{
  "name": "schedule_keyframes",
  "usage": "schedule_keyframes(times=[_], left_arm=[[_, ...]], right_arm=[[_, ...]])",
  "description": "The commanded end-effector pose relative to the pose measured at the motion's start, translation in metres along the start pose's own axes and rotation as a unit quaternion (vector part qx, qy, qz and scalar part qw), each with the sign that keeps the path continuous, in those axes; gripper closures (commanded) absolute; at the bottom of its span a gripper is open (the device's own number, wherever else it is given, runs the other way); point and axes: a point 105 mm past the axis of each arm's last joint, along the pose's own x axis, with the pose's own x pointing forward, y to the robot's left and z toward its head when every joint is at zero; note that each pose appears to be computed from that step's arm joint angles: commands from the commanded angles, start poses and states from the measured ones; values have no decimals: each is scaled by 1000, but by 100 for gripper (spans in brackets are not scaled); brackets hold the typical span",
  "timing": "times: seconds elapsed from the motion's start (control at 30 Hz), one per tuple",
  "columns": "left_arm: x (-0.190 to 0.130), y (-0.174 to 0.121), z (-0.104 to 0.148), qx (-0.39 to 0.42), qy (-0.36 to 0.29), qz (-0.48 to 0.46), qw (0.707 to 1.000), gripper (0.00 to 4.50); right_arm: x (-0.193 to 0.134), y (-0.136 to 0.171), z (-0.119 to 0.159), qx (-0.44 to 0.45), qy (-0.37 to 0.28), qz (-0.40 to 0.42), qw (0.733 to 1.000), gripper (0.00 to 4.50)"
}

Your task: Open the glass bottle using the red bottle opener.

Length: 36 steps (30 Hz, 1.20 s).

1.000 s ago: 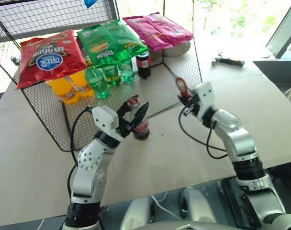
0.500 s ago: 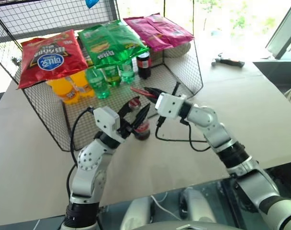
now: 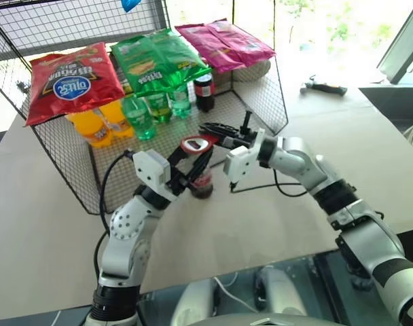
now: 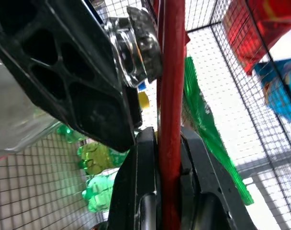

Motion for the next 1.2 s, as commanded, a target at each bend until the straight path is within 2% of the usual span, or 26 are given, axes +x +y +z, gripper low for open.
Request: schedule_keyframes(times=[0.03,0.37,0.43,0.5,0.57,1.2], left_arm=[[-4,-1,-14,-9,32,-1,999,304],[-5,-1,-14,-5,34,-1,999,304],[-5,-1,-15,-6,34,-2,999,203],[-6,-2,-15,-7,35,-2,999,134],[-6,-1,-15,-7,35,-1,999,27],[-6,4,0,-13,2,4,1000,27]], right_arm=[[3,3,4,-34,-20,12,999,450],[5,6,-9,-50,-1,17,999,450],[5,5,-9,-38,-2,10,999,450],[4,4,-9,-31,-4,7,999,450],[4,4,-9,-31,-5,8,999,450],[3,5,-12,-26,-2,10,1000,450]])
